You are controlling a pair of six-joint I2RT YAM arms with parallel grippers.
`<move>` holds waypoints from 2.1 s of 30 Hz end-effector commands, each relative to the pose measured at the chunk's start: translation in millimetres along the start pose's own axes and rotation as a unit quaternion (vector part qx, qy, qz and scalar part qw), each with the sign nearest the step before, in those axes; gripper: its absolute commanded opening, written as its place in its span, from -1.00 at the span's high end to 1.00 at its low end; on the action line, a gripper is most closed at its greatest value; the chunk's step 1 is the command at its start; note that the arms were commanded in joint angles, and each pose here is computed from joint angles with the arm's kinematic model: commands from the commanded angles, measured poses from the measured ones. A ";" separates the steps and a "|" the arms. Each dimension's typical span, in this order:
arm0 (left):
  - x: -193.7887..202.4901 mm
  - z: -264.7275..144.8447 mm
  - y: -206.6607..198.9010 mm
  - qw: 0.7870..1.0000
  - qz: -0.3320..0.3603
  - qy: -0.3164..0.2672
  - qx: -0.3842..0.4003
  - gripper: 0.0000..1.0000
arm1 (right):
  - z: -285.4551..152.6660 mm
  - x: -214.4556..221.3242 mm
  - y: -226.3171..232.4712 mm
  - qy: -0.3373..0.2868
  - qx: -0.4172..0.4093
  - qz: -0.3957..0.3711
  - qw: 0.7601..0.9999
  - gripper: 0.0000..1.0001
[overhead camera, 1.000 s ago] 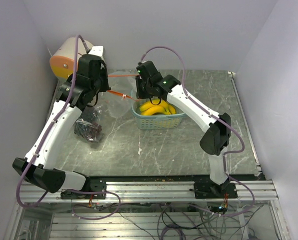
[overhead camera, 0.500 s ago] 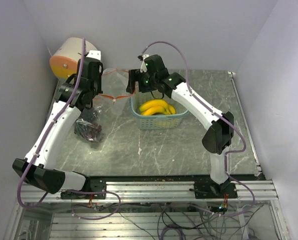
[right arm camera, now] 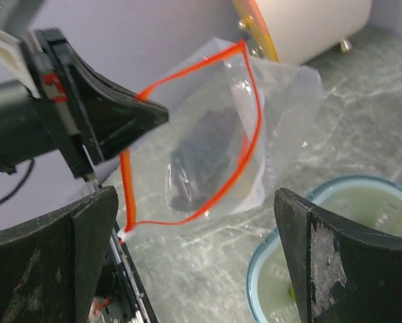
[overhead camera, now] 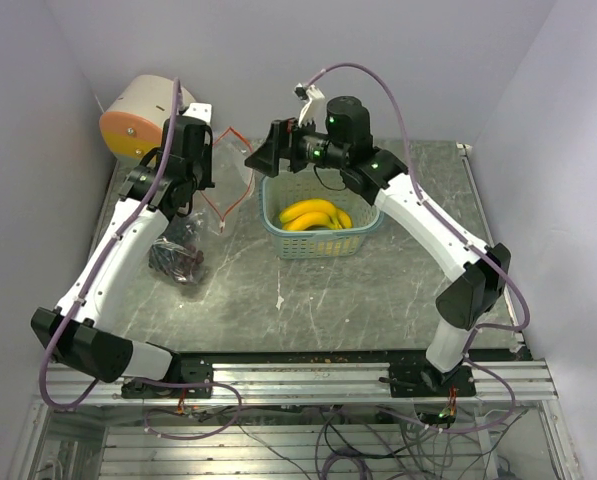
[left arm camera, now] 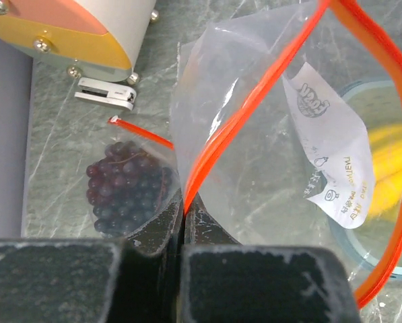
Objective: Place the food in the zip-top bag and seal the zipper
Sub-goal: Open the zipper of the food storage bag, then pick up the fake fruit from the bin.
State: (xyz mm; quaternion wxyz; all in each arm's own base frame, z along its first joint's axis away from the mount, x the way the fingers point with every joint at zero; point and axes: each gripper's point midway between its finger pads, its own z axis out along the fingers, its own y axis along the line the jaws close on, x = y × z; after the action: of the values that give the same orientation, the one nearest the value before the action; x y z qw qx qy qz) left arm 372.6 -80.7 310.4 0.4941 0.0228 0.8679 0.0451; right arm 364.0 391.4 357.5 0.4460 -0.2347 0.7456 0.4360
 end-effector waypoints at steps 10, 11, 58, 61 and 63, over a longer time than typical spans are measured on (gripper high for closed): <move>-9.9 3.2 0.1 1.000 0.009 -0.017 0.002 0.86 | -48.2 24.4 -98.3 0.038 0.176 0.002 0.984 -0.93; -9.3 3.5 -0.4 1.000 0.010 -0.017 0.003 0.86 | -53.1 36.1 -107.2 0.061 0.194 -0.013 0.979 -0.93; -14.3 6.6 -3.1 1.000 0.011 -0.021 0.007 0.86 | -94.8 112.3 -204.7 0.182 0.325 -0.133 0.919 1.00; -11.5 8.8 -4.5 1.000 0.012 -0.018 0.009 0.86 | -105.7 84.8 -184.5 0.152 0.319 -0.133 0.926 1.00; -10.4 10.2 -5.7 1.000 0.011 -0.016 0.011 0.86 | -115.4 69.0 -174.1 0.136 0.324 -0.136 0.926 1.00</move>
State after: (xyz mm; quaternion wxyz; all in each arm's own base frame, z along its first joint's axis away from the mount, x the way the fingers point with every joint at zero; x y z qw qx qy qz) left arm 378.1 -85.8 305.1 0.4896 0.0417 0.8699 0.0431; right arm 406.0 207.5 195.1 0.3983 -0.2589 0.8780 0.0586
